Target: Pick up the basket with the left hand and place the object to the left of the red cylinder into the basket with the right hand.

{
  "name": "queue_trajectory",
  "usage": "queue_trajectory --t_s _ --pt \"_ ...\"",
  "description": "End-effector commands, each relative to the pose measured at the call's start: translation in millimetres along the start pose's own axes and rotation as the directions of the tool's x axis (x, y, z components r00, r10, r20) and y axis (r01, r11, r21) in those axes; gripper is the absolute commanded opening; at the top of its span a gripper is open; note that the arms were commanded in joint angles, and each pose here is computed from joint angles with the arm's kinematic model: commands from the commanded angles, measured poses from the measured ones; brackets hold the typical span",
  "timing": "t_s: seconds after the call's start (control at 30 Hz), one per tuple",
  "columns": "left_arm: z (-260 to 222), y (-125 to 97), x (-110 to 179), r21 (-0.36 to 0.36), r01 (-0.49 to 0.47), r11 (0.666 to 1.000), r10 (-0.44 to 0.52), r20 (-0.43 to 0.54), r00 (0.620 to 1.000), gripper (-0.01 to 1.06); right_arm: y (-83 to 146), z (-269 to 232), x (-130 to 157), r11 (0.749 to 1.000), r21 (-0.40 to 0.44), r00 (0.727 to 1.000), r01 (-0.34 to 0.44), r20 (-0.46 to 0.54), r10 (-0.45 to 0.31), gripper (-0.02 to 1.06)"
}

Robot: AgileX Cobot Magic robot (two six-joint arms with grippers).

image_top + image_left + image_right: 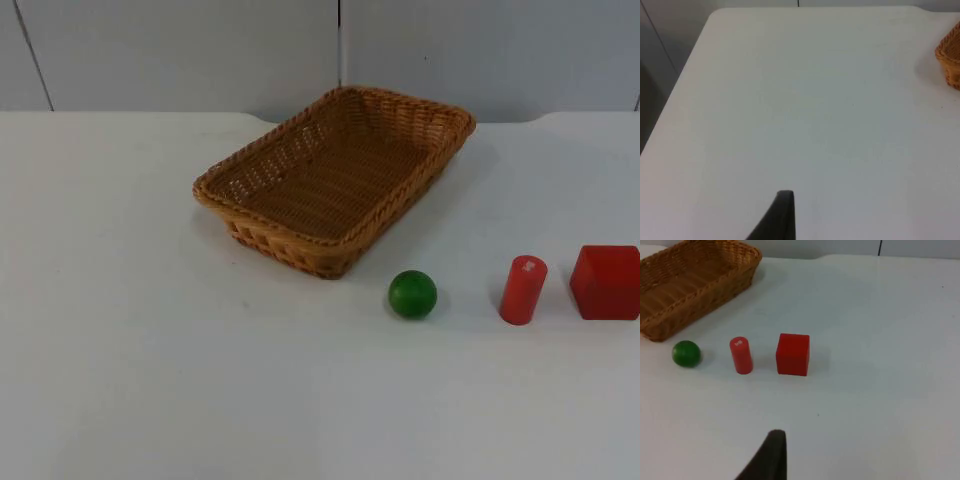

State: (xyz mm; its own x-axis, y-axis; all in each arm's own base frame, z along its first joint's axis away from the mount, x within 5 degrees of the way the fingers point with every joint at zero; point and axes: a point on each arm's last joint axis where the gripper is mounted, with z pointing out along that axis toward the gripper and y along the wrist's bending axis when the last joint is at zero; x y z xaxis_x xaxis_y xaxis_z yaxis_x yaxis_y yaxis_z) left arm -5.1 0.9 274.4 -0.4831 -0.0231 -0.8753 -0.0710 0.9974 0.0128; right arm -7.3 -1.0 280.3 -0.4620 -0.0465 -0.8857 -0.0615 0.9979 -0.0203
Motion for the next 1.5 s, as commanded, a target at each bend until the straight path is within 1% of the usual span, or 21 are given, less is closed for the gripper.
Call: queue_trajectory --t_s 0.0,0.1,0.13,0.2,0.27,0.3,0.33,0.47,0.5,0.6,0.63,0.67,0.8,0.83,0.9,1.03,1.2,1.27,1.33,1.47 --pt "2 0 -2 0.002 0.005 1.0 -0.005 0.0 1.0 1.05 2 -4 -5 1.0 -0.012 0.999 -0.012 0.045 0.012 1.05" --pt "8 -3 -14 0.031 0.022 0.999 -0.021 -0.03 0.999 1.05 3 -2 -23 0.999 -0.031 0.999 -0.021 0.031 0.022 1.05" --pt "8 -3 -14 0.031 0.022 0.999 -0.021 -0.03 0.999 1.05 3 -2 -23 0.999 -0.031 0.999 -0.021 0.031 0.022 1.05" --pt "13 -3 -26 0.04 0.029 0.999 -0.028 -0.03 0.999 1.05 2 5 -38 0.999 -0.029 1.0 -0.021 -0.004 0.021 1.05" --pt "24 -4 -42 0.04 0.023 0.999 -0.021 -0.057 0.998 1.05 2 15 -57 1.0 -0.028 0.999 0.006 -0.041 -0.007 1.05" --pt "24 -4 -42 0.04 0.023 0.999 -0.021 -0.057 0.998 1.05 2 15 -57 1.0 -0.028 0.999 0.006 -0.041 -0.007 1.05" --pt "28 -4 -49 0.039 0.023 0.999 -0.021 -0.065 0.998 1.05 2 21 -64 1.0 -0.029 0.998 0.007 -0.06 -0.009 1.05" --pt "51 -4 -72 0.037 0.026 0.999 -0.02 -0.151 0.988 1.05 1 49 -89 1.0 -0.028 0.992 0.006 -0.123 -0.009 1.05" --pt "51 -4 -72 0.037 0.026 0.999 -0.02 -0.151 0.988 1.05 1 49 -89 1.0 -0.028 0.992 0.006 -0.123 -0.009 1.05" --pt "69 -4 -86 0.036 0.029 0.999 -0.02 -0.227 0.974 1.05 1 73 -98 1.0 -0.029 0.983 0.003 -0.181 -0.008 1.05" --pt "76 -4 -89 0.036 0.029 0.999 -0.019 -0.254 0.967 1.05 0 81 -99 1.0 -0.029 0.979 0.003 -0.203 -0.008 1.05" --pt "76 -4 -89 0.036 0.029 0.999 -0.019 -0.254 0.967 1.05 0 81 -99 1.0 -0.029 0.979 0.003 -0.203 -0.008 1.05" --pt "102 -5 -93 0.039 0.041 0.998 -0.025 -0.348 0.937 1.05 1 106 -99 0.999 -0.038 0.956 0.022 -0.293 -0.032 1.05" --pt "102 -5 -93 0.039 0.041 0.998 -0.025 -0.348 0.937 1.05 1 106 -99 0.999 -0.038 0.956 0.022 -0.293 -0.032 1.05" --pt "114 -7 -92 0.044 0.056 0.997 -0.034 -0.391 0.92 1.05 1 116 -98 0.999 -0.039 0.943 0.021 -0.33 -0.032 1.05" --pt "130 -10 -91 0.071 0.065 0.995 -0.028 -0.438 0.899 1.05 1 130 -95 0.999 -0.042 0.922 0.018 -0.386 -0.033 1.05" --pt "140 -11 -91 0.083 0.073 0.994 -0.028 -0.448 0.894 1.05 1 136 -94 0.999 -0.043 0.915 0.02 -0.402 -0.036 1.05" --pt "143 -12 -91 0.085 0.076 0.993 -0.031 -0.445 0.895 1.05 1 136 -94 0.999 -0.044 0.915 0.02 -0.403 -0.036 1.05" --pt "148 -13 -93 0.103 0.073 0.992 -0.019 -0.445 0.895 1.05 1 136 -94 0.999 -0.043 0.915 0.02 -0.401 -0.036 1.05" --pt "160 -14 -98 0.118 0.07 0.99 -0.007 -0.467 0.884 1.05 1 136 -95 0.999 -0.043 0.918 0.02 -0.395 -0.036 1.05"
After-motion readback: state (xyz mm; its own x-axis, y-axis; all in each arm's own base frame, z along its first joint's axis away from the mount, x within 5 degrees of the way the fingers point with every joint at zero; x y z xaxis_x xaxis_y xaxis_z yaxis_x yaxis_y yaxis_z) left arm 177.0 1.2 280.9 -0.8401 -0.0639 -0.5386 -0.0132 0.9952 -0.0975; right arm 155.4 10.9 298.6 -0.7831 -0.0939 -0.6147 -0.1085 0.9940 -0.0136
